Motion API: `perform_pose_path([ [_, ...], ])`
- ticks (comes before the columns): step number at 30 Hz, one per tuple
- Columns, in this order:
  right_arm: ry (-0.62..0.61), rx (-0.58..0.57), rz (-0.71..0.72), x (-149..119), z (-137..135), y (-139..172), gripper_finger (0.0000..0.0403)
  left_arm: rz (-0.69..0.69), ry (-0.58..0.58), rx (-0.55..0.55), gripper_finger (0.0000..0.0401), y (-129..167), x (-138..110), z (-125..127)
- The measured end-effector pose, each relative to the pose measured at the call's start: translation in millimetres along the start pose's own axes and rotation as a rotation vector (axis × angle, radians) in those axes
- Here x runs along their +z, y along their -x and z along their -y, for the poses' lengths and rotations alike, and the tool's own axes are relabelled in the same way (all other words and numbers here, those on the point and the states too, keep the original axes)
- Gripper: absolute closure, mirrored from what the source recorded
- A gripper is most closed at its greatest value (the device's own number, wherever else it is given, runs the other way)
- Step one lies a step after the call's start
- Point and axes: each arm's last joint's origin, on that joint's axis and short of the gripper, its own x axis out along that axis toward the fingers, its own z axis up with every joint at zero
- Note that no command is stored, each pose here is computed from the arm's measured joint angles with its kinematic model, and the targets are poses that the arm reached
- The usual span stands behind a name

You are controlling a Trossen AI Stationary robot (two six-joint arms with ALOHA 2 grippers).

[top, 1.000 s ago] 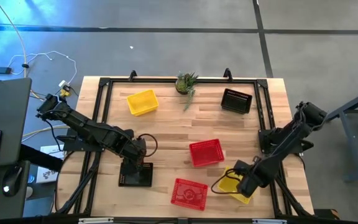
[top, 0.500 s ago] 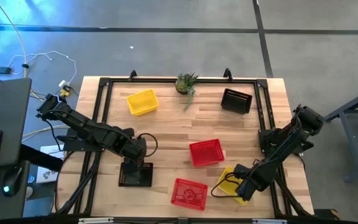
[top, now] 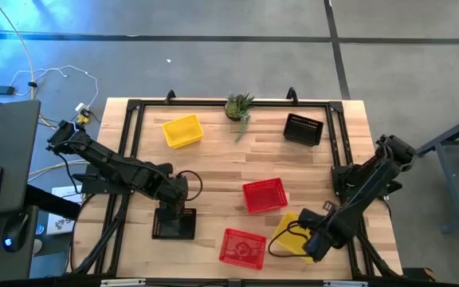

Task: Stack baskets by color
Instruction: Stack the bottom yellow bin on top of the top yellow bin on the table

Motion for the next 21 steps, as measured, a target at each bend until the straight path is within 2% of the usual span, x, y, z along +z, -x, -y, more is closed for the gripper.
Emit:
perform_pose_path([
  [10,0.046,-0.114,0.123,15.1,8.0,40.5,0.0403,0.069,0.120,0.085,0.0263,0.0,2.5,-3.4],
  [14,0.084,-0.135,0.148,30.3,12.6,46.4,0.0403,0.084,0.182,0.107,0.0263,-0.6,6.0,-8.7],
  [21,0.163,-0.177,0.168,62.3,24.8,47.3,0.0403,0.079,0.217,0.124,0.0263,-2.4,14.4,-23.1],
])
